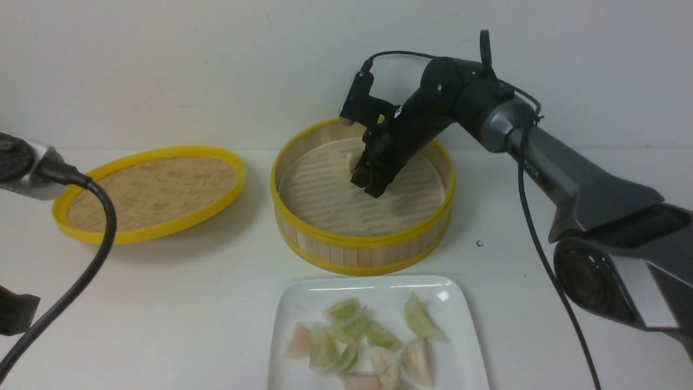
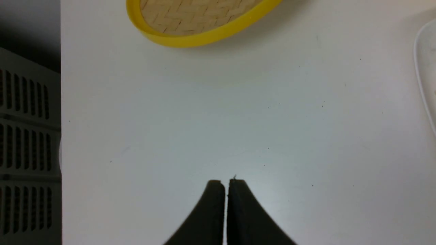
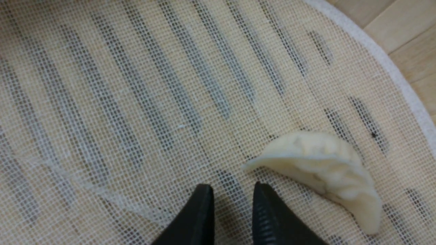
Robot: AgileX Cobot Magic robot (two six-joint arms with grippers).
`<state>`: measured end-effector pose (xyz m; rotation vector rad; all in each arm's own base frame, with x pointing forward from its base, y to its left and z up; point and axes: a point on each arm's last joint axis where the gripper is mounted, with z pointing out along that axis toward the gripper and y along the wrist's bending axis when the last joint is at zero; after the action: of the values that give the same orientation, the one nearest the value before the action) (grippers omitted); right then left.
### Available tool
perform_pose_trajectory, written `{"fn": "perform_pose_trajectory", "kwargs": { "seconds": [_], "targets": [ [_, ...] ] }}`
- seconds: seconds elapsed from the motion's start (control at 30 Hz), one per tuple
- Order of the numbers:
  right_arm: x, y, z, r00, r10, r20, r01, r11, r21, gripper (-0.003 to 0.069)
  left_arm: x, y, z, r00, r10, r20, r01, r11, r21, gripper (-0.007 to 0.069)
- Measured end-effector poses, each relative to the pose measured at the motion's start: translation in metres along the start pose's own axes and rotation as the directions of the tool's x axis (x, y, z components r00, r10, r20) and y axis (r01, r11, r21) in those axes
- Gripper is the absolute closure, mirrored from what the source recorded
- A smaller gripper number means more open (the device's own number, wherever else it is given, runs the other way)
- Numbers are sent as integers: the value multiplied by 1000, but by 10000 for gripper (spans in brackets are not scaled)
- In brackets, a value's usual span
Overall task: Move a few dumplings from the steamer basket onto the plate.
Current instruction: Use the left arm to grab a dumpling from the steamer
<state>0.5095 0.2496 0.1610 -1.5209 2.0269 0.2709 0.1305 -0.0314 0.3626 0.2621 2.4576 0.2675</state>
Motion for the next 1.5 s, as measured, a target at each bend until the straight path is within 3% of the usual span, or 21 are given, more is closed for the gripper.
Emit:
{"fn": "perform_pose_trajectory", "kwargs": {
  "seconds": [0.37,0.6,0.77,0.87,0.9,1.03,1.23,1.27,1.33,1.37,1.4,1.5],
  "targets": [
    [-4,-4,-15,992,116,-50,-114,993,29,504,0,0,0,1000,0,0,0,1000,0,631],
    [-4,-5,-18,953,299,-55,-297,954,50,390,0,0,0,1000,0,0,0,1000,0,631],
    [-17,-9,-46,876,482,-11,-479,871,109,219,0,0,0,999,-51,0,51,999,0,631],
    [-32,-12,-79,782,619,66,-622,772,134,192,-5,-3,4,996,-86,-16,86,996,-4,631],
    [-35,-13,-86,770,632,82,-637,759,135,193,-7,-4,6,995,-94,-25,93,996,-5,631],
    [-52,-11,-134,745,650,151,-667,731,142,272,-32,-15,13,994,-92,-60,93,996,15,626],
    [-44,11,-180,755,653,59,-649,732,208,581,-72,-21,29,990,-66,-128,82,988,129,617],
    [-38,21,-191,752,659,25,-648,730,217,630,-86,-23,36,991,-39,-128,63,979,194,617],
    [-30,35,-202,743,669,-15,-651,728,214,656,-100,-28,47,993,29,-114,7,952,305,617],
    [-29,37,-204,742,670,-18,-652,728,214,658,-100,-28,47,993,29,-114,7,952,305,617],
    [-26,53,-226,738,674,-22,-658,727,197,668,-116,-40,65,990,91,-105,-43,918,395,617],
    [-15,80,-250,733,679,-33,-667,728,157,673,-139,-61,98,983,146,-113,-69,859,508,617]
  ]
}}
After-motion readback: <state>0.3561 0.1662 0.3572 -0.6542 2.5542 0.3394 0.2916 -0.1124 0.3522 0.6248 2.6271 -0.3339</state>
